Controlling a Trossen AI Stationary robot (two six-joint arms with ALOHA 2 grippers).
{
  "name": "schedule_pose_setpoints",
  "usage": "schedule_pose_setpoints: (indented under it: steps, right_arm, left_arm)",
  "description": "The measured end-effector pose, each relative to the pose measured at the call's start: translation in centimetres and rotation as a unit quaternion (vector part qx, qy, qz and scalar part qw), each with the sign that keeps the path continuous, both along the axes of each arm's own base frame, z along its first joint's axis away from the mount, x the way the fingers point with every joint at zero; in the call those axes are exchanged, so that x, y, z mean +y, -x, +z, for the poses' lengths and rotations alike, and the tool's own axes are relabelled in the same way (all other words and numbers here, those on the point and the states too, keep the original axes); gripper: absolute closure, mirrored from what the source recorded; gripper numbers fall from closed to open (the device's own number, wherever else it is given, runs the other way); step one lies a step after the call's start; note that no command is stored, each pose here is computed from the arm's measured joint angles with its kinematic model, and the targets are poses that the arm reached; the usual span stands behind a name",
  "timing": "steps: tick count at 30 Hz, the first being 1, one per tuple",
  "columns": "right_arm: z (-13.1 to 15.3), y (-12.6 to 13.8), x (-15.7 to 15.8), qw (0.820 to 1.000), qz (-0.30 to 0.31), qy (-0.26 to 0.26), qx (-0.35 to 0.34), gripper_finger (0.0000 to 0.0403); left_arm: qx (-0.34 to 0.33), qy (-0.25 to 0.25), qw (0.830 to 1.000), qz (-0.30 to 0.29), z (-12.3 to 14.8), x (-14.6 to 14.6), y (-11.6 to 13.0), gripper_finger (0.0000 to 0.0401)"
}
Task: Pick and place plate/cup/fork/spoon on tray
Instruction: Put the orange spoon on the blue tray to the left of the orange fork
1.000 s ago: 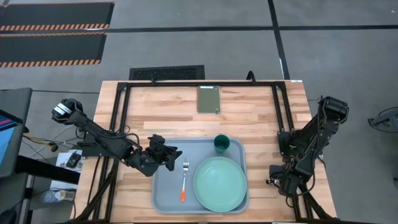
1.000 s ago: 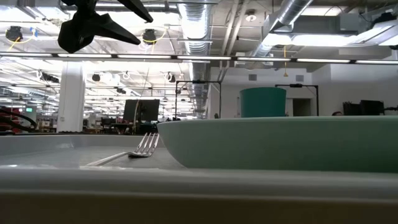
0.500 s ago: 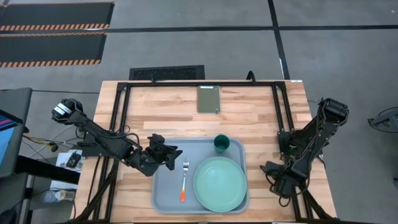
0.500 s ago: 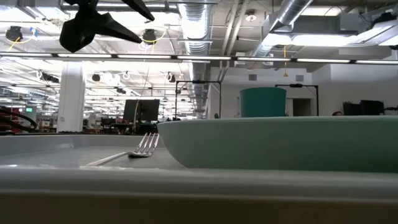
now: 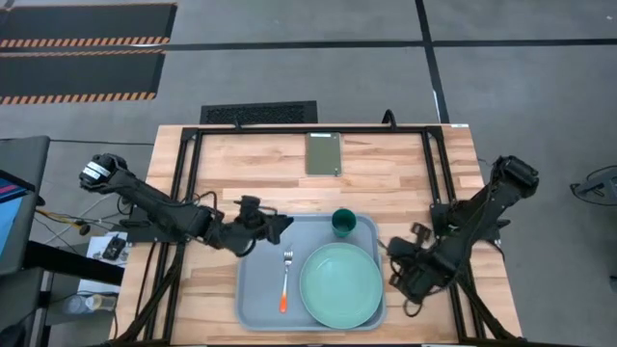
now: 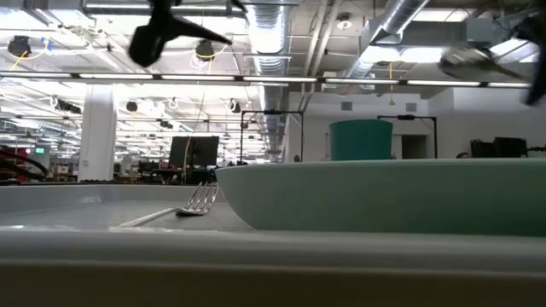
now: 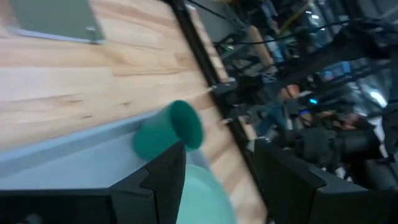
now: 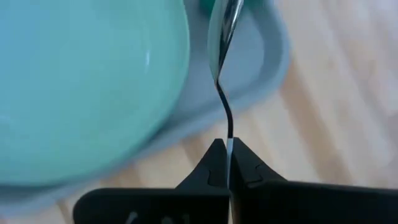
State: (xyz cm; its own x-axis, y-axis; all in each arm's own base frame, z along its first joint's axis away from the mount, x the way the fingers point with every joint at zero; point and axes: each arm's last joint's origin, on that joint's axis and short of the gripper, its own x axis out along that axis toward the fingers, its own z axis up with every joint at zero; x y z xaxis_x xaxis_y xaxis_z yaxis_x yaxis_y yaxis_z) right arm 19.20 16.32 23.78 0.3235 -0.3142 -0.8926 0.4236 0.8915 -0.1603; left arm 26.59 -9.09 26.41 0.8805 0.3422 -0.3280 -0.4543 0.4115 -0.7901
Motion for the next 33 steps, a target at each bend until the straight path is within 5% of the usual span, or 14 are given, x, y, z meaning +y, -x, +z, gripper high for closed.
schedule_pose_setpoints:
  steps: [8, 12, 20, 33]
  right_arm:
    - [2.1, -6.3, -0.2, 0.983, 0.071, 0.154, 0.068, 0.0402]
    - [2.2, -8.7, 0.0, 0.957, 0.08, 0.254, 0.112, 0.0402]
    - [0.3, -12.7, -0.2, 0.907, 0.102, 0.398, 0.091, 0.0402]
    - [-3.6, -15.9, -3.4, 0.856, 0.099, 0.485, 0.152, 0.0401]
  left_arm:
    - [-0.06, 0.011, 0.998, -0.007, 1.3, 1.9, -1.3, 0.0223]
    - [-0.088, 0.046, 0.995, 0.012, 1.7, 2.8, -1.6, 0.0223]
    - [-0.117, 0.11, 0.987, -0.003, 1.9, 3.5, -1.9, 0.0223]
    - [-0.068, 0.197, 0.978, 0.012, 0.6, 3.4, -1.6, 0.0223]
